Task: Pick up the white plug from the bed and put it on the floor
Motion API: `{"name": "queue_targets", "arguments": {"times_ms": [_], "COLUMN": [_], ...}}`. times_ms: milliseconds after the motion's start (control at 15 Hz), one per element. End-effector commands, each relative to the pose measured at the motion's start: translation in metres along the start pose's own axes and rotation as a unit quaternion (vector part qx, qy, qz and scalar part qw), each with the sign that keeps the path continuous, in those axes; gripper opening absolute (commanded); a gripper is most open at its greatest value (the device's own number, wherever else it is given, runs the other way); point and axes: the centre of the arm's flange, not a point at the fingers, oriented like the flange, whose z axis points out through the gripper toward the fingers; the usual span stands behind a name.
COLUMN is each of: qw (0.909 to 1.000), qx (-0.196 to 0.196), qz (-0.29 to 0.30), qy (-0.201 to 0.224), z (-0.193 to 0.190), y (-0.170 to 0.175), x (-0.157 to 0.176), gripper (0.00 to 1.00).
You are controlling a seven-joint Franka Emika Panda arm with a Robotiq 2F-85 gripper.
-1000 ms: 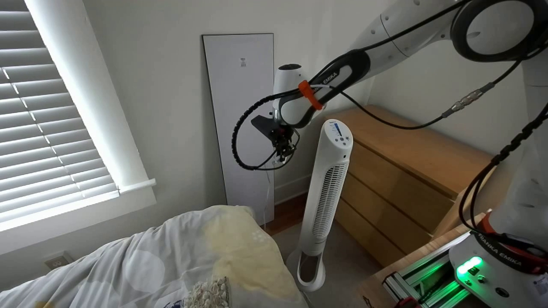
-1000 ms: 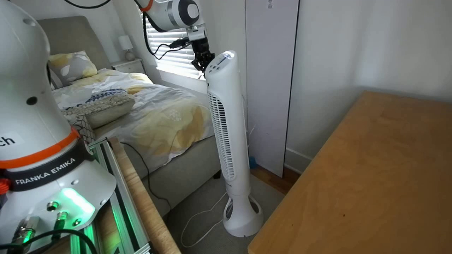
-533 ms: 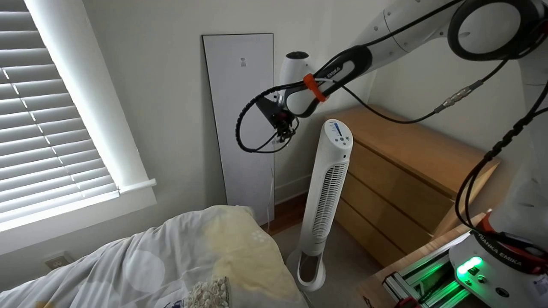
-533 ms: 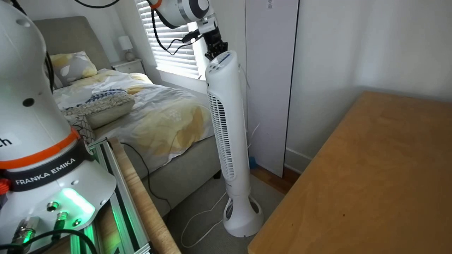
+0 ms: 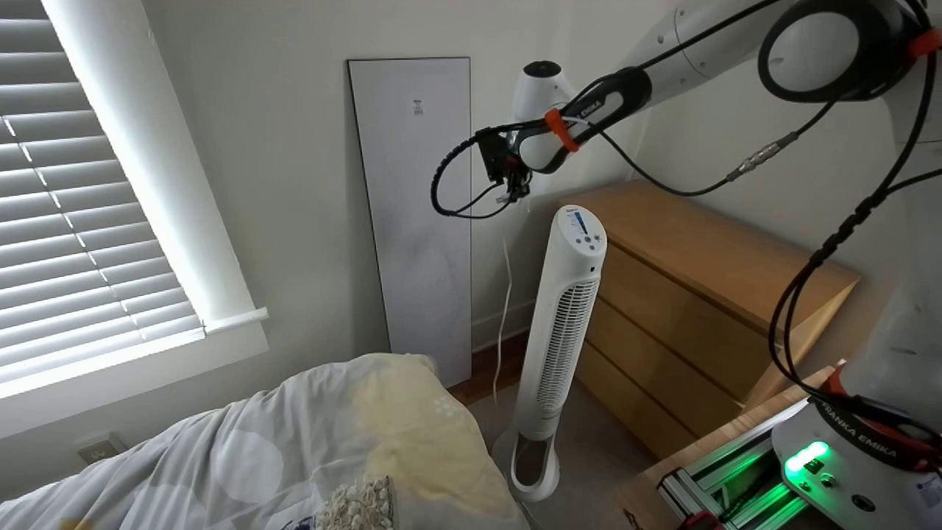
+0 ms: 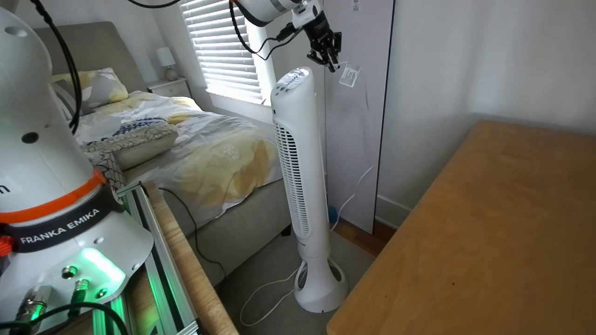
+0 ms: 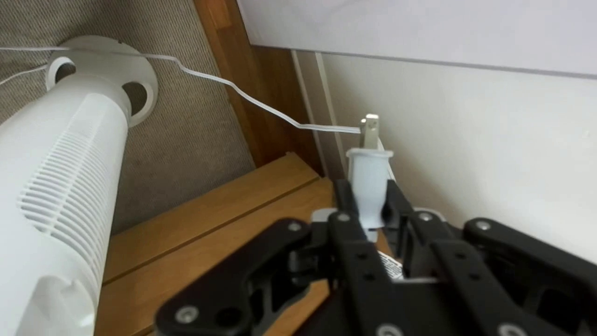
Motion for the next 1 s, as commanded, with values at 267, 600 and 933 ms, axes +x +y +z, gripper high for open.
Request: {"name": "queue_targets", "arguments": {"times_ms": [267,600,933], "qw": [0.9857,0.9741,0.9442], "qx": [-0.078,-0.101,-0.099], "qz": [0.102,0.149,0.260], "qy": [0.110,0.136,0.176], "z": [0.039,0.094,0.153], "y": [-0.015,-0.013,-0.011], "x": [0.093,0.119,0.141], "gripper": [0.05,0.05,0.05]}}
